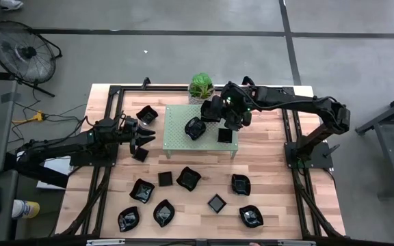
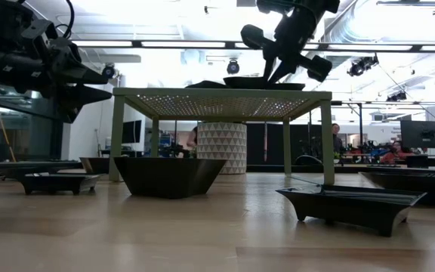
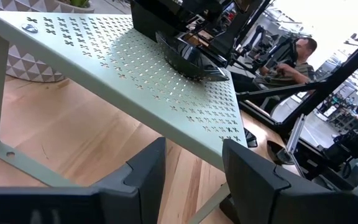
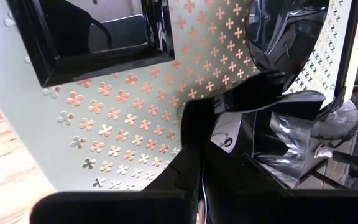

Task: Pick & Place Mini shaped plates
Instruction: Stack the black square plate on the other black square plate on the shelf

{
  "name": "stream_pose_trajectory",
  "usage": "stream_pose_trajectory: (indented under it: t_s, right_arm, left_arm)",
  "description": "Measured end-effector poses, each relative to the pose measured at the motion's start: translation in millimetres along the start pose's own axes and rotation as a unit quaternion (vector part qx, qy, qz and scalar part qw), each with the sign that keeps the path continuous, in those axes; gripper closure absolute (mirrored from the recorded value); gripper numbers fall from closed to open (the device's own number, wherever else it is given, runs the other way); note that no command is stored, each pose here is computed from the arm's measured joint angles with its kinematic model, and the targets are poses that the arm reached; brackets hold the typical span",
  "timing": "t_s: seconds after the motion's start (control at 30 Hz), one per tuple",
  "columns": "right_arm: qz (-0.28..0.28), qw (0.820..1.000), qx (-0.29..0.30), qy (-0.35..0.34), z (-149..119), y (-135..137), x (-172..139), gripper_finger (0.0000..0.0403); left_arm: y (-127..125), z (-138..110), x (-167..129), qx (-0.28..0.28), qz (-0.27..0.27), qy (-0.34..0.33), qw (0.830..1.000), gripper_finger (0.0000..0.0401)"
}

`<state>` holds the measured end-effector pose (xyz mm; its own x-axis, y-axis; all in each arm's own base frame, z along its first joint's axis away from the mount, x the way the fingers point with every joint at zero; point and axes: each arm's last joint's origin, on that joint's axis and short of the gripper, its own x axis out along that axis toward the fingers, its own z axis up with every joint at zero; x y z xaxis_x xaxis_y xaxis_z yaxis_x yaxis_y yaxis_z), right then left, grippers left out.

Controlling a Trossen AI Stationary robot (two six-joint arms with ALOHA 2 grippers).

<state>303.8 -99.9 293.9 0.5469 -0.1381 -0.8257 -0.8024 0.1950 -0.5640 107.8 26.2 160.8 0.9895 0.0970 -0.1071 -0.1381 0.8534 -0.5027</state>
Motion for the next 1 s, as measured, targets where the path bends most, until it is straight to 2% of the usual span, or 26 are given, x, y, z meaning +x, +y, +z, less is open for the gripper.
stream_pose_trajectory:
  t_s: [0.87, 1.0]
  right_arm:
    - [-0.008, 1.000, 0.026, 0.003, -0.1, -1.5, -0.1, 0.0390]
    - [-0.007, 0.999, 0.035, 0.000, 0.1, -1.3, -0.1, 0.0370]
  left_arm:
    - [-0.1, 0.0, 0.0, 0.000, -0.001, 0.000, 1.000, 0.0245]
    - [-0.1, 0.0, 0.0, 0.000, -0.001, 0.000, 1.000, 0.0245]
